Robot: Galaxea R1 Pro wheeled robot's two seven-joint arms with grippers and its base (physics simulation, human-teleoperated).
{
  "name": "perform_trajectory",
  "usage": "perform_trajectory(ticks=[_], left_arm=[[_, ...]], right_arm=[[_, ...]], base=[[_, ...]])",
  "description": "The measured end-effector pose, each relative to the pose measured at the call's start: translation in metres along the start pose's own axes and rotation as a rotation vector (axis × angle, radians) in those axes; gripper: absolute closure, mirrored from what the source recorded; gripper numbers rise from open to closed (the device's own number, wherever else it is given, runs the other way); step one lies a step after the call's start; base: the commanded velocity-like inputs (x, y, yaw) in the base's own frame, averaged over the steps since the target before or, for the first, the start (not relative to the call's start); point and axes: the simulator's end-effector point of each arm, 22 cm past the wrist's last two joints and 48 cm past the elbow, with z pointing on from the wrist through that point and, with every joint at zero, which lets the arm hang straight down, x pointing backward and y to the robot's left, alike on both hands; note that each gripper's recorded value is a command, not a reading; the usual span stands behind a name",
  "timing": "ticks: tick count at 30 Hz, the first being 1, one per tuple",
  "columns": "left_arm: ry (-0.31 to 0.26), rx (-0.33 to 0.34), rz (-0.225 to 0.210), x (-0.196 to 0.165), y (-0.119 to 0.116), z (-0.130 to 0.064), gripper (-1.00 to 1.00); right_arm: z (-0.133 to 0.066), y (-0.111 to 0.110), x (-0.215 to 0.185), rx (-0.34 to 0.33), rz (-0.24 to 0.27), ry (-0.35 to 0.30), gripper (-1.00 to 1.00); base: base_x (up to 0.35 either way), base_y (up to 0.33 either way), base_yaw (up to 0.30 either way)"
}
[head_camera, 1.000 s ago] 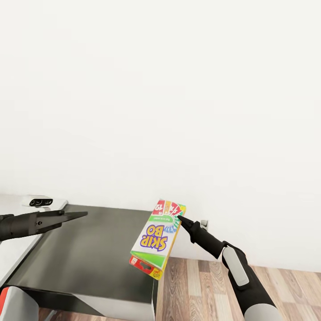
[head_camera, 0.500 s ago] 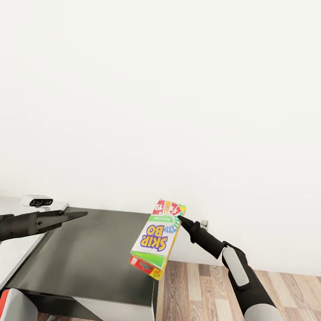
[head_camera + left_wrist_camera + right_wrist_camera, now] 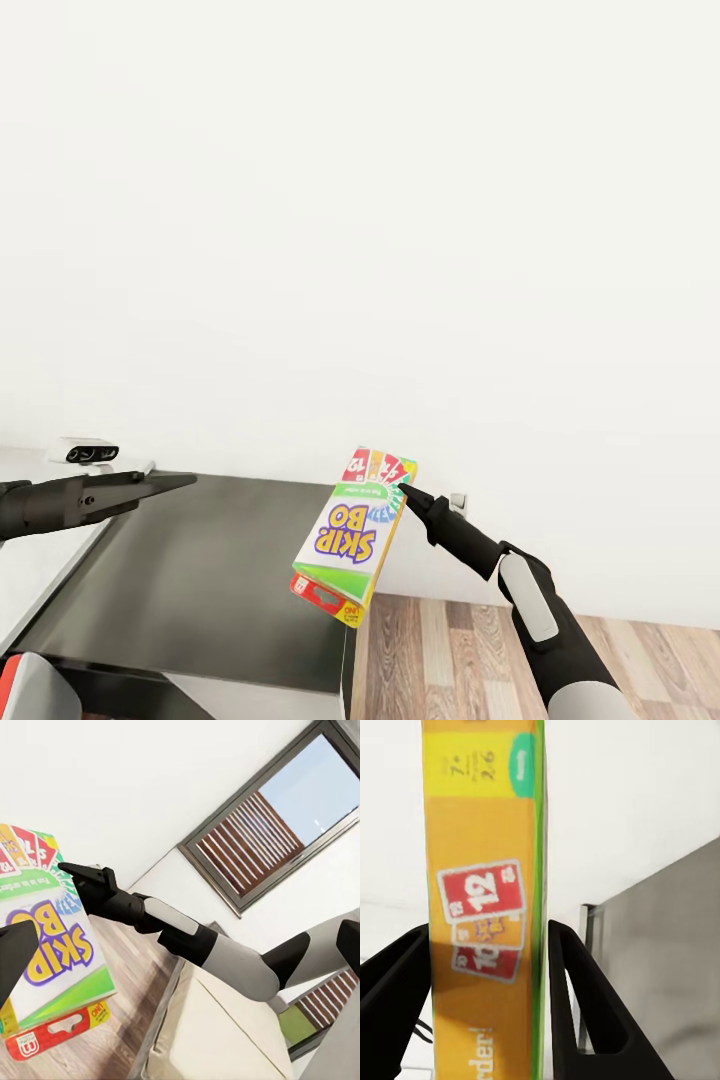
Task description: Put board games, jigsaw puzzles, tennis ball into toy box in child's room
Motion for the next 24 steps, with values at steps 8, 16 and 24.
perform_trajectory(ticks=[8,16,24], left_arm=[[-0.001,0.002,0.013,-0.002,-0.006,0.0,-1.0],[-0.002,0.005,0.025,-0.004,-0.012,0.0,-1.0],[-0.002,0.005,0.028,-0.004,-0.013,0.0,-1.0]], right_arm=[[0.0,0.008,-0.001,-0.01,-0.01,-0.002,1.0],[0.0,0.015,-0.003,-0.019,-0.02,-0.005,1.0],[-0.001,0.017,-0.003,-0.021,-0.023,-0.006,1.0]], base=[[0.0,0.0,0.0],[0.0,0.0,0.013],[0.0,0.0,0.01]])
